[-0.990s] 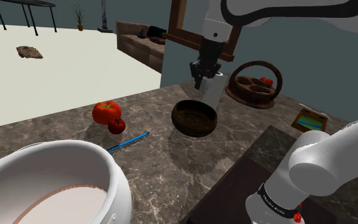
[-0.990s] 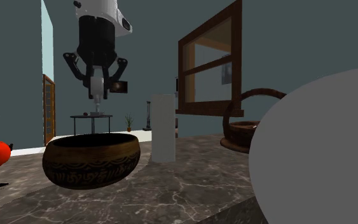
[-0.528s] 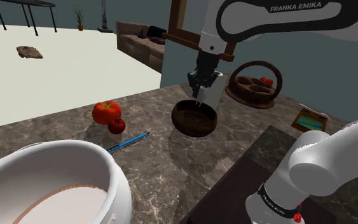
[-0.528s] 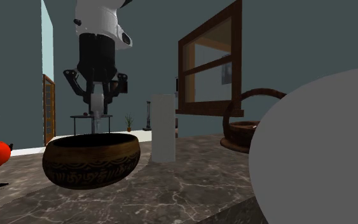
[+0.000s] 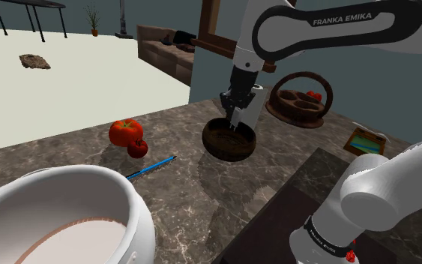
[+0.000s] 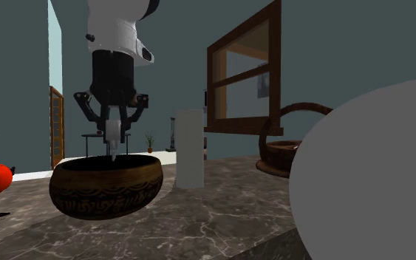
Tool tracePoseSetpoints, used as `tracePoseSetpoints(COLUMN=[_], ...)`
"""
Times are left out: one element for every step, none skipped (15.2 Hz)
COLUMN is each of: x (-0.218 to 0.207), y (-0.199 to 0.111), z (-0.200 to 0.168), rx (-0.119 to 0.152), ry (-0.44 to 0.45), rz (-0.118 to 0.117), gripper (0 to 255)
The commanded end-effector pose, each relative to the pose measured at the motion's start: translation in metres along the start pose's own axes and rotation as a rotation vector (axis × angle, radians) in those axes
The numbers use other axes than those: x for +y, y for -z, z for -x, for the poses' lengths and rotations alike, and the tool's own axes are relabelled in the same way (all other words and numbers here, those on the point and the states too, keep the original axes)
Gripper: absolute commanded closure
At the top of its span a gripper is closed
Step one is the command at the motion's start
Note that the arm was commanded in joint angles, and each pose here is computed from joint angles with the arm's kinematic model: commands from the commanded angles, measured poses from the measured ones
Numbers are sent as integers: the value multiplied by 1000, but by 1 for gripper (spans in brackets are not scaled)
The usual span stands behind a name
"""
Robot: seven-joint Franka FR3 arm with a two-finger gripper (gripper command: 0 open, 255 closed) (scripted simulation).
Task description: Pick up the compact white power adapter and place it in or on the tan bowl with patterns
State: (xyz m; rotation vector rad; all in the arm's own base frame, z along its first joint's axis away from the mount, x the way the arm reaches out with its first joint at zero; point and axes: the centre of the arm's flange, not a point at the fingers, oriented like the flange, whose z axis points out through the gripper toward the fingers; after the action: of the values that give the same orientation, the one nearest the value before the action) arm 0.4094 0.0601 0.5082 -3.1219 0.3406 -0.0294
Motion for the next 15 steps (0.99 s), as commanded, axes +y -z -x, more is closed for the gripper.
tracePoseSetpoints(x=[0,0,0,0,0,0,0,0,0,0,0,0,0,0,0], y=[0,0,0,0,0,0,0,0,0,13,26,39,50,50,50], z=[0,0,0,0,0,0,0,0,0,0,0,0,0,0,0], rx=[0,0,0,0,0,0,0,0,0,0,0,0,0,0,0], ry=[0,0,0,0,0,0,0,0,0,0,0,0,0,0,0], rz=[0,0,0,0,0,0,0,0,0,0,0,0,0,0,0], gripper=[255,255,255,0,0,0,0,0,0,0,0,0,0,0,0])
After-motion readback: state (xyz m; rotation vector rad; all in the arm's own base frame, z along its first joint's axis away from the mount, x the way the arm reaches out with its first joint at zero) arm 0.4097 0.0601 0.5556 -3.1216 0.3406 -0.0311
